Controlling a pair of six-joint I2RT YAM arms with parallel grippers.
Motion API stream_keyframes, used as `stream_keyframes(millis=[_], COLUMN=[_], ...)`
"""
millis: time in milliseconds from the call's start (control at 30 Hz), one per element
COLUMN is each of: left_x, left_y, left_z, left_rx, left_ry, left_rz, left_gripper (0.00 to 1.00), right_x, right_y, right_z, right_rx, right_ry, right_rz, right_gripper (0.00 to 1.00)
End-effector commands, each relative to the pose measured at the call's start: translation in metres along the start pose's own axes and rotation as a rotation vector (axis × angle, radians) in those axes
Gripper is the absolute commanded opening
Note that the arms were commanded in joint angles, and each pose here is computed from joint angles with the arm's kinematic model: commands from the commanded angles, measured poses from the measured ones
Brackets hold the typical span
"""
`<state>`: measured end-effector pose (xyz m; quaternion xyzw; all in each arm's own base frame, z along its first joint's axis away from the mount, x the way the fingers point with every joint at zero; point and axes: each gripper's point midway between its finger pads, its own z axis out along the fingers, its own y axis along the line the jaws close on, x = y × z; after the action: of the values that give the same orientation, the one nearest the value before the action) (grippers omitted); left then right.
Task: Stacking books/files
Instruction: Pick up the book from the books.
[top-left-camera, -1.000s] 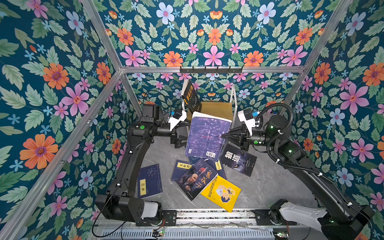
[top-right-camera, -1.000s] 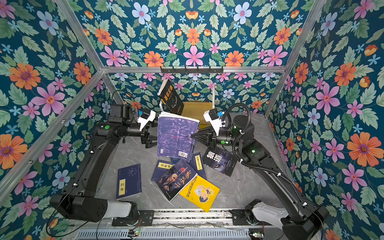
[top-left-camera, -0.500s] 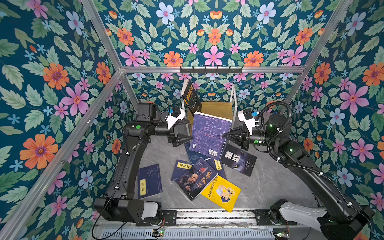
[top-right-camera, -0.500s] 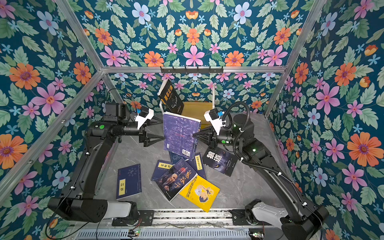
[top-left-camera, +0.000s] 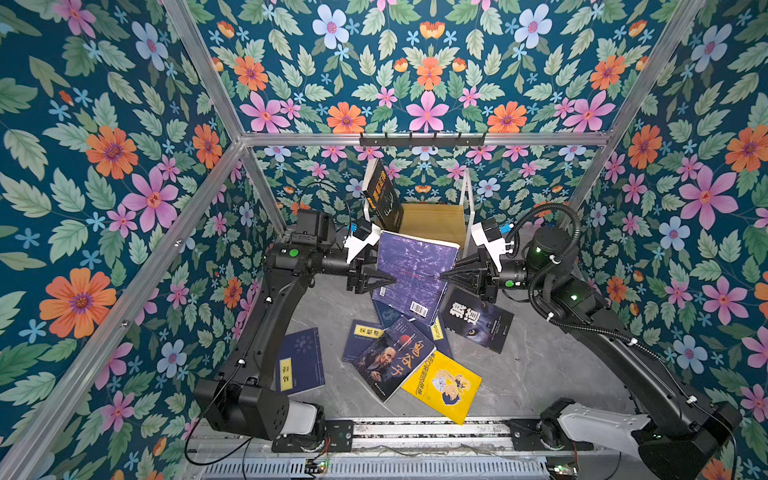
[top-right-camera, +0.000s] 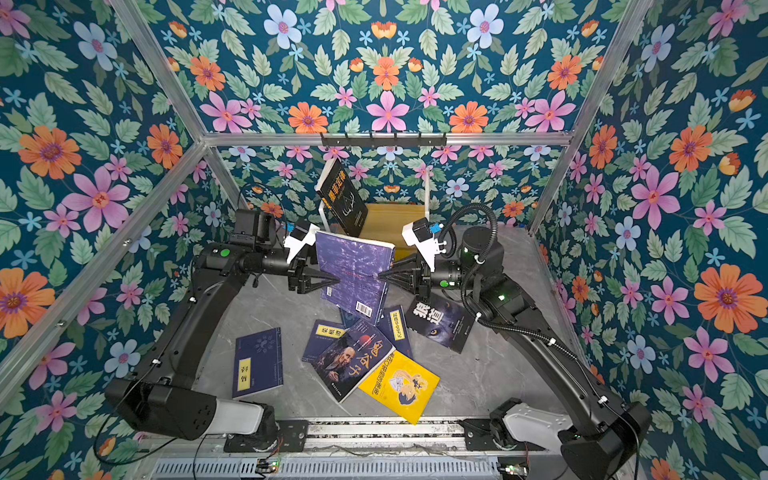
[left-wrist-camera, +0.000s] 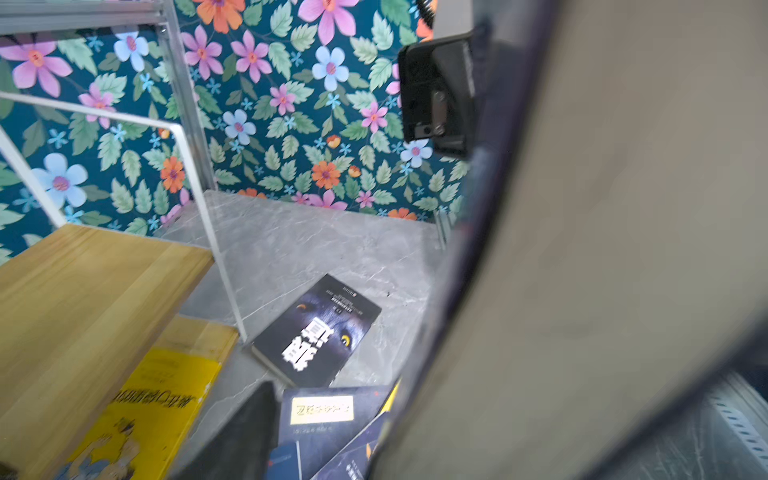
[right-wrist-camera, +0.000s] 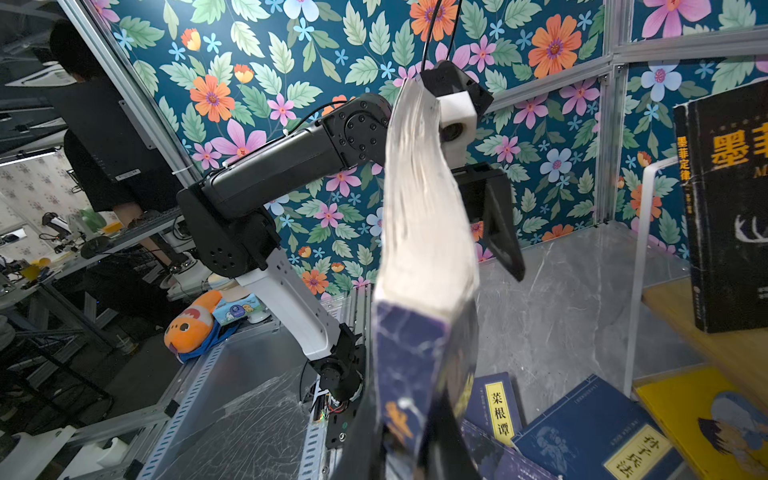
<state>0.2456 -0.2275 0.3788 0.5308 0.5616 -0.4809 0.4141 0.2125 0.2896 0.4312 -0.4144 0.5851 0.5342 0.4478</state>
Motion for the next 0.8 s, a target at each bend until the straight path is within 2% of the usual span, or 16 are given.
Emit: stream_keyframes(millis=[0, 33, 133, 267, 333, 400, 433, 533, 600, 700, 767], left_x=[-0.014, -0.013, -0.009, -0.006, -0.006, -0.006, -0.007, -0.009, -0.008, -0.008, -0.004], left_y=[-0.004, -0.003, -0.001, 0.007, 0.007, 0.008, 0.010, 0.018, 0.029, 0.044, 0.051], left_z=[-0.001, -0.002, -0.002, -0.003, -0.003, -0.004, -0.005, -0.008, -0.015, -0.037, -0.051], left_rx=[0.033, 0.023, 0.001, -0.044, -0.041, -0.040, -0.045, -0.089, -0.158, -0.284, -0.379], left_ry=[-0.054, -0.048, -0.033, -0.013, -0.017, -0.029, -0.034, -0.031, -0.027, -0.036, -0.022], left_rz=[0.025, 0.026, 0.030, 0.020, 0.019, 0.013, 0.005, -0.007, -0.020, -0.046, -0.055], left_gripper=[0.10, 0.00, 0.00, 0.00, 0.00, 0.00, 0.00, 0.00, 0.28, 0.58, 0.73], right_x=[-0.014, -0.014, -0.012, -0.015, -0.016, -0.015, -0.015, -0.014, -0.014, -0.020, -0.025], right_y=[-0.005, -0.009, -0.025, -0.038, -0.039, -0.042, -0.043, -0.042, -0.046, -0.052, -0.052], right_z=[0.001, 0.001, 0.002, 0.005, 0.007, 0.010, 0.011, 0.012, 0.009, 0.003, -0.003], right_rx=[0.031, 0.054, 0.127, 0.174, 0.169, 0.169, 0.170, 0.164, 0.201, 0.272, 0.306], right_ry=[-0.042, -0.042, -0.045, -0.067, -0.077, -0.077, -0.077, -0.066, -0.057, -0.076, -0.091], right_rz=[-0.055, -0.053, -0.047, -0.022, -0.019, -0.017, -0.015, -0.015, -0.031, -0.044, -0.058], right_gripper=[0.00, 0.00, 0.16, 0.47, 0.55, 0.58, 0.52, 0.03, 0.00, 0.00, 0.00])
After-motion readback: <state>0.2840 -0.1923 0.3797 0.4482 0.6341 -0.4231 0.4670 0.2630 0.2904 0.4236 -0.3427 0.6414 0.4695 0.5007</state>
